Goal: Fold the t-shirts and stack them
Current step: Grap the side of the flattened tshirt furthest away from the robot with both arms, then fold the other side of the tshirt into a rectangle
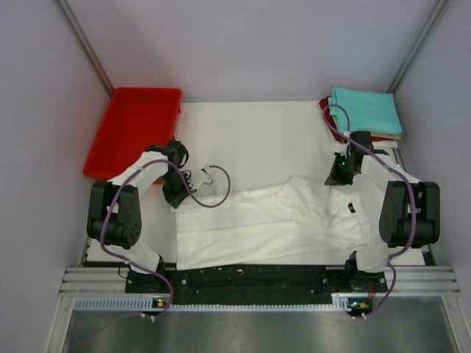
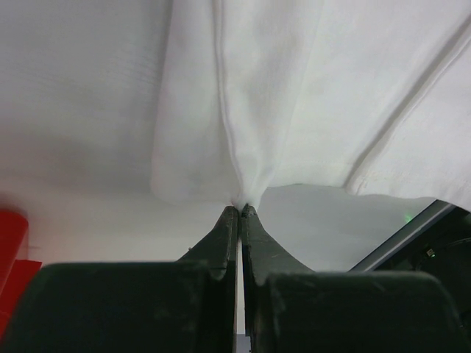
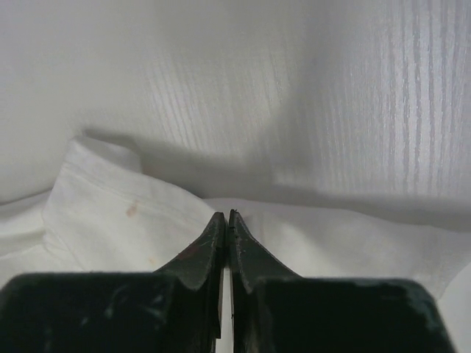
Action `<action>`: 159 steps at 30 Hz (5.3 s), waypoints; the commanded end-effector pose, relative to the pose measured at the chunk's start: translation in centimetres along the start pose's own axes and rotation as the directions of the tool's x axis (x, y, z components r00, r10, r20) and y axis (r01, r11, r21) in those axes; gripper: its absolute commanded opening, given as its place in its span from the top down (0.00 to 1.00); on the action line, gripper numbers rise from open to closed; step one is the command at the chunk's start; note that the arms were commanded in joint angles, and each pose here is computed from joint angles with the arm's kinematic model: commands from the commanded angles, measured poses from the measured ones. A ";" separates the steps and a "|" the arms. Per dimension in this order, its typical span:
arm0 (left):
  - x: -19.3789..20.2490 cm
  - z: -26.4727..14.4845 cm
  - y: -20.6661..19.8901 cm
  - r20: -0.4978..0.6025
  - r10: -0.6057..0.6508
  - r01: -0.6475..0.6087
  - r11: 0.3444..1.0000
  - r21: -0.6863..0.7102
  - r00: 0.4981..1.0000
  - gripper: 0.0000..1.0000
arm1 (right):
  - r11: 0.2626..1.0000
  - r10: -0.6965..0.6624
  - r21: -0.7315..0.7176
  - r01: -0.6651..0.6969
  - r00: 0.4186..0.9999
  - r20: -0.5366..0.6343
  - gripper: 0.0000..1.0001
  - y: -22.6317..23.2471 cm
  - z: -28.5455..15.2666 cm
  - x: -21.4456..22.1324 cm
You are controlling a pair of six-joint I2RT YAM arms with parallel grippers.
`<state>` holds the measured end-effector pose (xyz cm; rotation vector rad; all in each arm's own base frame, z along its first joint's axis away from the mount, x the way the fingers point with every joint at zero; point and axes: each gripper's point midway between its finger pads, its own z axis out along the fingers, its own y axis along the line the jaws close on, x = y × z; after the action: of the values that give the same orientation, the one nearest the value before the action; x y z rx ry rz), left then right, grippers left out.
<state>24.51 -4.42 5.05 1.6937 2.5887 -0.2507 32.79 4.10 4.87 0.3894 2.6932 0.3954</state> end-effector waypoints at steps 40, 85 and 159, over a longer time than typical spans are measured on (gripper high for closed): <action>-1.7 -2.4 0.2 0.049 -0.001 0.001 1.000 -0.017 0.999 1.00 | 0.953 -0.277 -0.035 0.301 0.913 0.300 1.00 2.2 -11.9 0.2; -0.4 0.4 -1.6 -0.010 0.111 -0.109 0.989 0.102 0.994 1.00 | 0.993 0.033 -0.118 0.000 0.961 0.274 0.44 6.1 -14.2 4.5; -0.5 -0.3 -0.5 -0.048 0.115 -0.112 0.992 0.065 0.992 1.00 | 0.987 -0.045 0.136 0.081 0.968 -0.247 1.00 2.1 -2.4 10.6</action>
<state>24.16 -4.62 4.54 1.8929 2.5597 -0.2777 23.03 10.49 6.40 0.2990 2.9747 0.3922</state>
